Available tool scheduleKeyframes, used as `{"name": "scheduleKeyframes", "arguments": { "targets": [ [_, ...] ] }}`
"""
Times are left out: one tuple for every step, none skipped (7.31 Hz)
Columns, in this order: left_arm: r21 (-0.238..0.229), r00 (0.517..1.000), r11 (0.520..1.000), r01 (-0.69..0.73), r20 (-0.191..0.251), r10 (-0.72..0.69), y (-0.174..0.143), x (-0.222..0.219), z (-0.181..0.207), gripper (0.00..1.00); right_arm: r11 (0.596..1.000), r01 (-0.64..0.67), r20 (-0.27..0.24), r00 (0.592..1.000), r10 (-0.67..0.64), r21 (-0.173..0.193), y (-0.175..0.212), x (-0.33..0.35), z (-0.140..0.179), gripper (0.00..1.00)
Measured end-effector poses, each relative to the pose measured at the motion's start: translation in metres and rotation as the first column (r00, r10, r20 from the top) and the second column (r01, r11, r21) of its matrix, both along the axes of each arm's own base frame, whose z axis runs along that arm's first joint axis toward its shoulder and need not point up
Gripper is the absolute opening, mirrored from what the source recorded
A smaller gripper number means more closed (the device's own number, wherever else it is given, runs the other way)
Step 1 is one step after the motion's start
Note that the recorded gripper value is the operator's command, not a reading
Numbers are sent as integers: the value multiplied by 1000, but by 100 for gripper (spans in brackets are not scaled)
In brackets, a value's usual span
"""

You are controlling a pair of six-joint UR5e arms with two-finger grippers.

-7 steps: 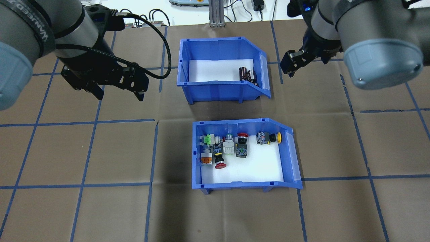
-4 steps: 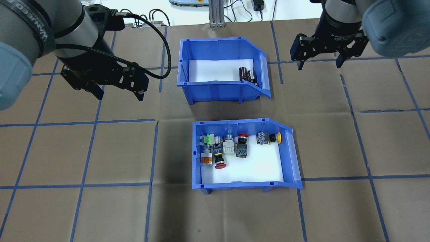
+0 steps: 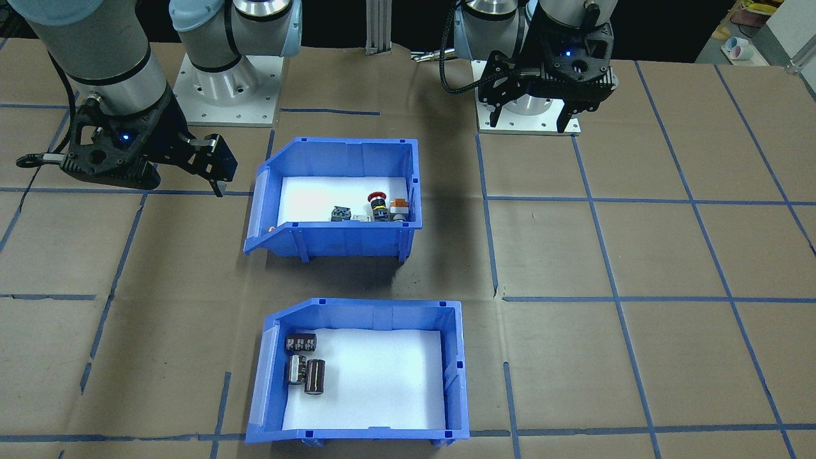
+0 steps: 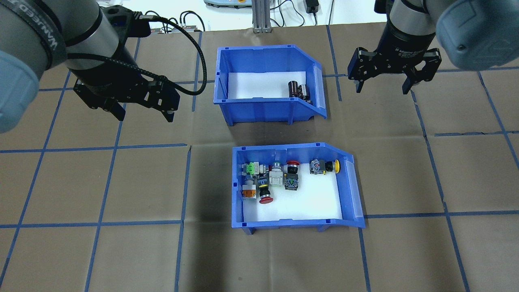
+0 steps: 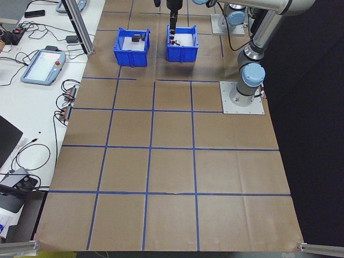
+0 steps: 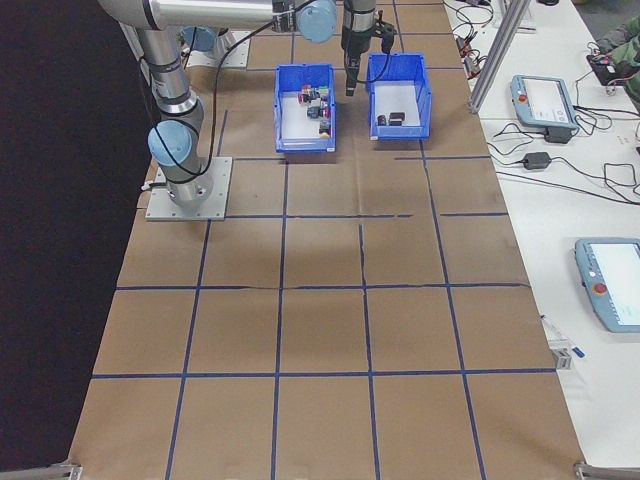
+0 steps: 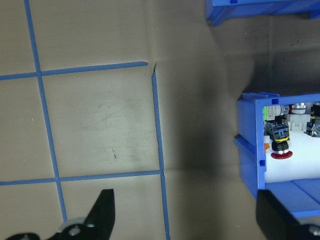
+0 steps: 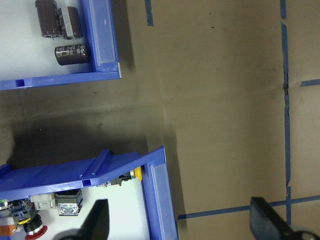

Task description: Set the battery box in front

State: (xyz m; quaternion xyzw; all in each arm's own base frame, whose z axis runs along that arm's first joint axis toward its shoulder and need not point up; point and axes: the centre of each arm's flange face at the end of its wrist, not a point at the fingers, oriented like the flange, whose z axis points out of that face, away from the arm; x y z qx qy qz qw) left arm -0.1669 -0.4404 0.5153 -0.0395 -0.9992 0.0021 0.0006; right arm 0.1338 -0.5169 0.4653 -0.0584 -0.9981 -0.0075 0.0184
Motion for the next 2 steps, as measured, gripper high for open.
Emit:
{"name": "scheduleKeyframes", "arguments": {
  "targets": [
    [0,1000,1000,0,-1,0,0,0,0,100,1000,0,-1,1000,0,-1,0,0,0,100],
    [-1,1000,1000,0,-1,0,0,0,0,100,1000,-1,-1,1000,1,-1,0,0,0,100]
  ]
}}
